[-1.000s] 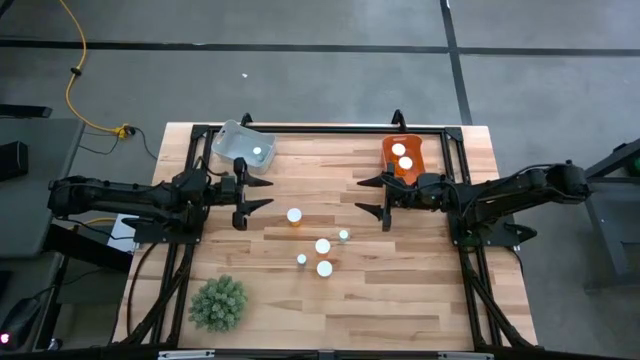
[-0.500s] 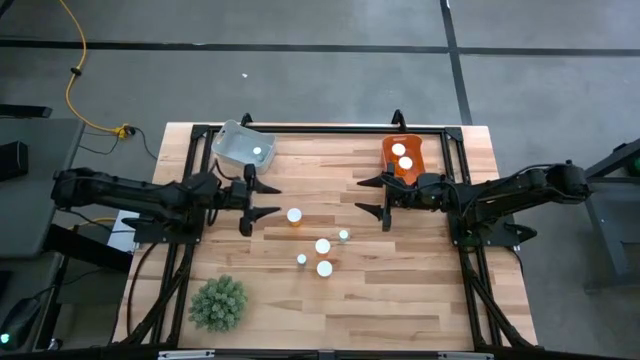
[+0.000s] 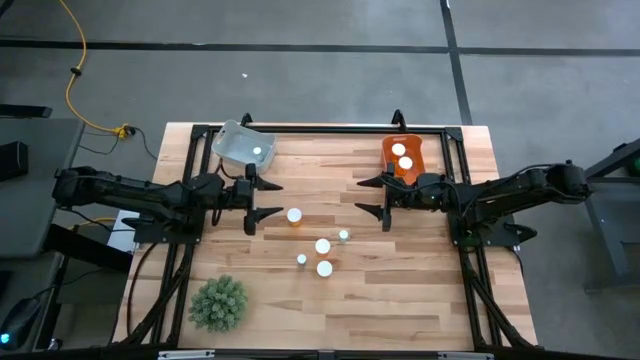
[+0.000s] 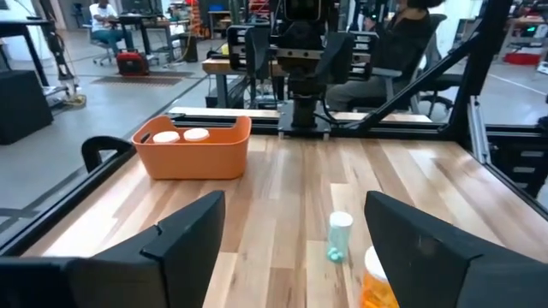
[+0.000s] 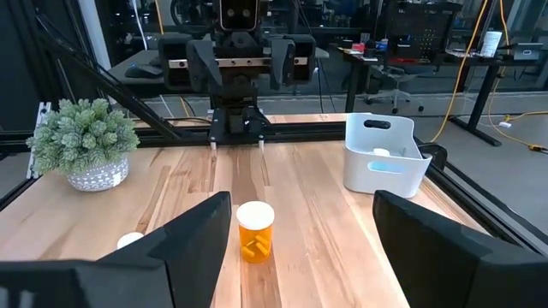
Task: Pick and place medicine bottles into bin by pill shape (circle, oval)
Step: Put the right blue tablet bottle into the gray bin
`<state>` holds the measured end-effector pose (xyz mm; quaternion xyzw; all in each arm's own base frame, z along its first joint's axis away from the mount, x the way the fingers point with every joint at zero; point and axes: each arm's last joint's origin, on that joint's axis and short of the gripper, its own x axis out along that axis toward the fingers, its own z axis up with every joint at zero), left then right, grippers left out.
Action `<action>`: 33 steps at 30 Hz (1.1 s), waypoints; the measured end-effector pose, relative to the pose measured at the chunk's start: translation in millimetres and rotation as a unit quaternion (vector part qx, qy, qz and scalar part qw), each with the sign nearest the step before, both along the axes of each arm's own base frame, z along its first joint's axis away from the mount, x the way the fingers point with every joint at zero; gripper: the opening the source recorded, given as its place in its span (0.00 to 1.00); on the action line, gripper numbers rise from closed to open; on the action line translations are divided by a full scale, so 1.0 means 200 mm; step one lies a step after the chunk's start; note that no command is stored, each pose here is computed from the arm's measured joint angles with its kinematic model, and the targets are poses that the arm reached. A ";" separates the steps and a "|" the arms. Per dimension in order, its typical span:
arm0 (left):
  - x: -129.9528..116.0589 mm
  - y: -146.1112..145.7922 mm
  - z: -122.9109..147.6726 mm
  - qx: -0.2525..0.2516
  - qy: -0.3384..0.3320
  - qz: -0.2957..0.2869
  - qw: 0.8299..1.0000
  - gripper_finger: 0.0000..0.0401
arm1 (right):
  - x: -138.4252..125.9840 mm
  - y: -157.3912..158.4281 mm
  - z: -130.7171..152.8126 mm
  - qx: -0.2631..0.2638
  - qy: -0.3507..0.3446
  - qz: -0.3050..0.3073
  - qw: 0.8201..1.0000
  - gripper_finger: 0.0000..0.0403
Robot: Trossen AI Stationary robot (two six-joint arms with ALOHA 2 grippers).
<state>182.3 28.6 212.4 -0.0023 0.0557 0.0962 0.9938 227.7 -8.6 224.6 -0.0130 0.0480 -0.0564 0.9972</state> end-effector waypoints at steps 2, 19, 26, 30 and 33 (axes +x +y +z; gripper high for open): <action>0.00 0.00 0.00 -0.005 -0.001 -0.004 1.000 0.68 | 0.00 0.00 0.00 0.000 0.000 0.000 1.000 0.69; 0.00 0.00 0.00 -0.009 -0.002 -0.003 1.000 0.69 | 0.00 0.00 0.00 -0.001 0.000 -0.007 1.000 0.69; 0.00 0.00 0.00 -0.009 -0.002 -0.003 1.000 0.69 | 0.00 0.00 0.00 0.000 0.000 -0.007 1.000 0.69; 0.00 0.00 0.00 -0.018 -0.004 -0.002 1.000 0.69 | 0.00 0.00 0.00 0.040 -0.001 0.008 0.999 0.69; 0.00 0.00 0.00 -0.018 -0.004 -0.002 1.000 0.69 | 0.00 0.01 -0.03 0.054 0.025 0.033 0.998 0.69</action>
